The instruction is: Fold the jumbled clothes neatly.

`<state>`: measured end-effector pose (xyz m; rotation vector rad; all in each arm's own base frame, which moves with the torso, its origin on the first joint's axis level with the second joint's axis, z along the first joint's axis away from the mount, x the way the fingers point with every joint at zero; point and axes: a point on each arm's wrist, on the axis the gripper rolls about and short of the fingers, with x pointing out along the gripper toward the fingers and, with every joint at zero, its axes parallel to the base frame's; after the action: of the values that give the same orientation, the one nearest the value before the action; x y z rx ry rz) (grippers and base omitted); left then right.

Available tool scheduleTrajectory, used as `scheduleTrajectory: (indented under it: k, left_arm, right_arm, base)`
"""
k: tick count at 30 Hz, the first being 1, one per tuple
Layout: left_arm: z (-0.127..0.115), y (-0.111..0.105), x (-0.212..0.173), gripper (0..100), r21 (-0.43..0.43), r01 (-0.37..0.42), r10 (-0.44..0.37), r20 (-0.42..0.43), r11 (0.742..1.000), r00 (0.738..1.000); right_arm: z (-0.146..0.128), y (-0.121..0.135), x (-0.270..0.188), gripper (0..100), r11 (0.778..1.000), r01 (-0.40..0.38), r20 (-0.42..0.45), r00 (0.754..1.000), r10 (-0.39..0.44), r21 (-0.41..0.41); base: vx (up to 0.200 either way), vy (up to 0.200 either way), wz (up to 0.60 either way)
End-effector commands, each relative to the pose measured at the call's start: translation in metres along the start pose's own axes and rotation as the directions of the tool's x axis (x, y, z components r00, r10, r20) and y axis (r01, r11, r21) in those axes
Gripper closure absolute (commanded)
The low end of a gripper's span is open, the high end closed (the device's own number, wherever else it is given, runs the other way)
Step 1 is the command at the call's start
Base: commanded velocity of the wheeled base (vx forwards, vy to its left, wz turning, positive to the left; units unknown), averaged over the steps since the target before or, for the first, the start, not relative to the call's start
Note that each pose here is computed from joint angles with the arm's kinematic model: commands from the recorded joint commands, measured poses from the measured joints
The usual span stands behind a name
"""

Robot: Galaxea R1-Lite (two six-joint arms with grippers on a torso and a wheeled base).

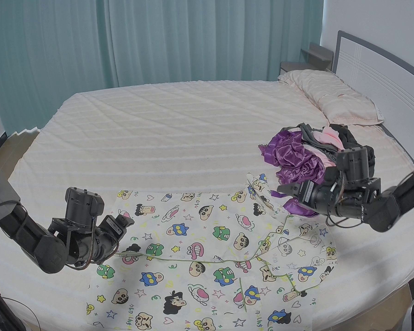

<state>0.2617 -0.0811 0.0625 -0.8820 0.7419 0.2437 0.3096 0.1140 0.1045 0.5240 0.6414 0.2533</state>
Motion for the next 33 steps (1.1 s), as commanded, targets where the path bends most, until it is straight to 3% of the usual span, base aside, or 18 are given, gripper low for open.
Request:
scheduleTrajectory:
  k: [1,7,14,26,27,33]
  left_arm:
    - [-0.001,0.002,-0.002,0,-0.011,-0.004,0.004,-0.002,1.000,1.000]
    - [-0.002,0.005,-0.004,0,-0.009,-0.009,0.009,-0.008,1.000,1.000]
    - [-0.003,0.006,-0.003,0,-0.008,-0.016,0.015,-0.013,1.000,1.000]
    - [-0.004,0.008,-0.002,0,-0.007,-0.021,0.021,-0.019,1.000,1.000]
    - [-0.004,0.008,-0.002,0,-0.007,-0.021,0.021,-0.019,1.000,1.000]
    - [-0.004,0.008,-0.002,0,-0.014,-0.020,0.020,-0.020,1.000,1.000]
  right_arm:
    - [0.000,0.009,0.080,0,0.993,0.048,-0.065,0.996,-0.055,-0.106]
    - [-0.008,-0.008,0.122,0,0.968,0.114,-0.056,0.990,-0.129,-0.223]
    - [-0.006,-0.017,0.142,0,0.945,0.152,-0.024,0.986,-0.166,-0.291]
    - [0.004,-0.017,0.162,0,0.934,0.180,-0.006,0.982,-0.191,-0.309]
    - [0.004,-0.018,0.164,100,0.934,0.180,-0.006,0.982,-0.191,-0.309]
    - [0.004,-0.024,0.174,100,0.931,0.201,0.007,0.978,-0.209,-0.305]
  base:
    - [0.000,0.000,0.00]
    - [0.000,0.000,0.00]
    - [0.000,0.000,0.00]
    - [0.000,0.000,0.00]
    - [0.000,0.000,0.00]
    - [0.000,0.000,0.00]
